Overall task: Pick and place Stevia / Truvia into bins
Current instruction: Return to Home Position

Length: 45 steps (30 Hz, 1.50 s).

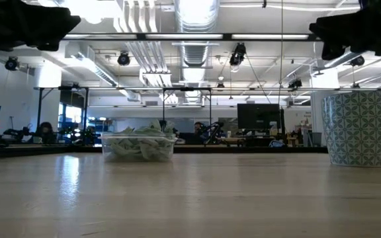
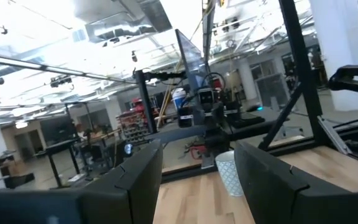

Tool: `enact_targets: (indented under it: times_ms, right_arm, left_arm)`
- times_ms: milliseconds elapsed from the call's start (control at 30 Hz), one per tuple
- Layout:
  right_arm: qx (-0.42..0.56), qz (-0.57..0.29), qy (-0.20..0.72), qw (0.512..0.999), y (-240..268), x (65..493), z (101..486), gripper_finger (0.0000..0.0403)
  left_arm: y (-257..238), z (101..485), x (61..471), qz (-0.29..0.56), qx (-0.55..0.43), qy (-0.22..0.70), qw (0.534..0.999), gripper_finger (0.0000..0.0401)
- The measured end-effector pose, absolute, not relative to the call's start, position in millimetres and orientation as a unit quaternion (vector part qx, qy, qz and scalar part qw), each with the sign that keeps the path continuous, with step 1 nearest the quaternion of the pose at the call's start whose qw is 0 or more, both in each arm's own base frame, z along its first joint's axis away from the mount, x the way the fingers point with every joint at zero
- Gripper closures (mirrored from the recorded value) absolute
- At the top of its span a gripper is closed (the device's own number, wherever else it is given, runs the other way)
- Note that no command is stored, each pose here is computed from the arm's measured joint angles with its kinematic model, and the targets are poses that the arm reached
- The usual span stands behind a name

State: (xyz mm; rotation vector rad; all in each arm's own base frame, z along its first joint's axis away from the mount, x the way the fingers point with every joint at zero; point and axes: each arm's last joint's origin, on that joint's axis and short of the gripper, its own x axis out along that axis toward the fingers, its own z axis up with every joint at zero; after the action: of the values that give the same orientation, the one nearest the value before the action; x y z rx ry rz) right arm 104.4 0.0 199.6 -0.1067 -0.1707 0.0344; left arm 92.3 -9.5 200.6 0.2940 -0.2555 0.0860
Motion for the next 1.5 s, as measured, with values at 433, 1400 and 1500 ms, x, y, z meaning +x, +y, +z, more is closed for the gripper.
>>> enact_targets:
  times_ms: [433,1400,1500]
  right_arm:
    - [-0.041,0.020,-0.065,0.997,0,104,191,0.0310]
    - [-0.008,0.025,-0.028,0.999,1,106,173,0.0316]
    - [-0.029,0.040,-0.040,0.998,1,105,175,0.0317]
  left_arm:
    - [-5,197,94,0.055,0.120,-0.107,0.985,0.0216]
    - [-3,174,100,-0.011,0.107,-0.041,0.993,0.0216]
    - [-3,173,100,-0.012,0.107,-0.039,0.993,0.0216]
